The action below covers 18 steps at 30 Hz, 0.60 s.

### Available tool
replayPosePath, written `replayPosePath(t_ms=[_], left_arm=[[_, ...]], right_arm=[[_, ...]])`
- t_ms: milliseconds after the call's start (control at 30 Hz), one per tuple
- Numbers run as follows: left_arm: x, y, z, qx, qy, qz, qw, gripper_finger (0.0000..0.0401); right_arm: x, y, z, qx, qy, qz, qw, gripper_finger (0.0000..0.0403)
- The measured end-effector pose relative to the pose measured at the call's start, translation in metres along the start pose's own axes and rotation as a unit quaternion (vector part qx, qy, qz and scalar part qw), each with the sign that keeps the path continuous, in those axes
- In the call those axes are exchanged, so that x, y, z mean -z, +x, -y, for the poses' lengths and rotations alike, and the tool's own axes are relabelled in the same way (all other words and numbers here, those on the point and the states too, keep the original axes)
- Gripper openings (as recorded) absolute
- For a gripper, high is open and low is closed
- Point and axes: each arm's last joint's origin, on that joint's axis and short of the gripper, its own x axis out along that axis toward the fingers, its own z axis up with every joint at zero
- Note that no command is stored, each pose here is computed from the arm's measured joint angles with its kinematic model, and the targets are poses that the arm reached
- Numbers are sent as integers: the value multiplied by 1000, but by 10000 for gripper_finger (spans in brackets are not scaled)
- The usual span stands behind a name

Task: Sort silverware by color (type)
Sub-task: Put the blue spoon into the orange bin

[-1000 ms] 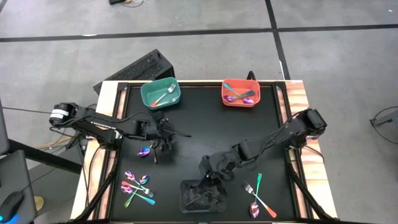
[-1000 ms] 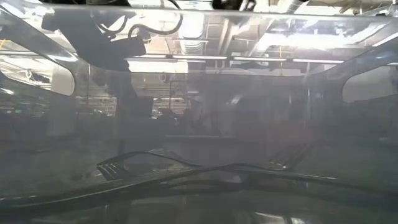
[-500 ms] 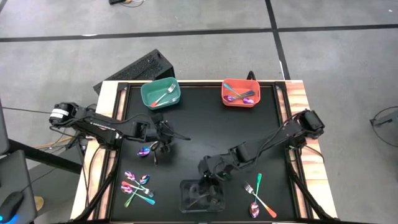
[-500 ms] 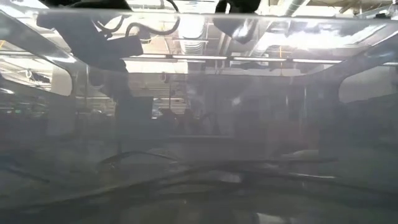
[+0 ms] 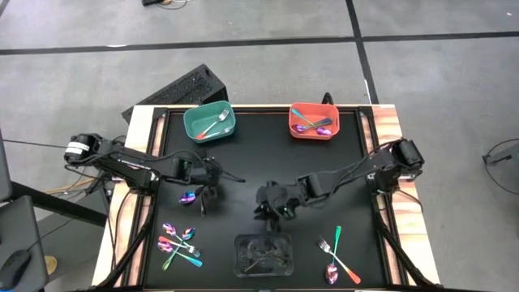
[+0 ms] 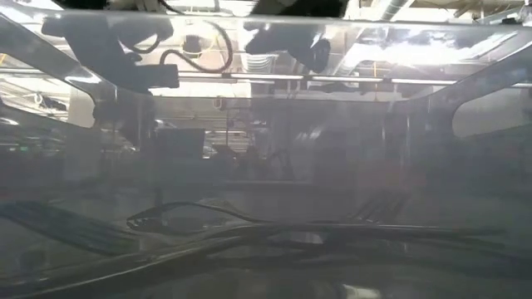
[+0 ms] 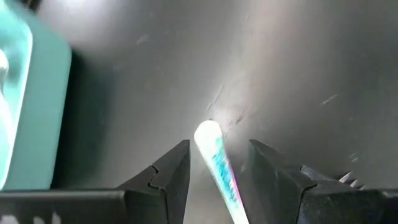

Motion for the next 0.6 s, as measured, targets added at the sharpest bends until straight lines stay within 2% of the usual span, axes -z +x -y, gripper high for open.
replayPosePath(t_ms=[200, 400, 600], left_arm=[[8, 2, -6, 2, -38, -51, 998, 148], [29, 16, -4, 32, -38, -67, 997, 148], [46, 25, -3, 41, -71, -78, 994, 148]], right_arm=[[-9, -11, 18, 26, -6, -3, 1000, 120], [-12, -16, 26, 37, -24, -10, 999, 120], [-13, -16, 33, 46, -33, -16, 998, 120]])
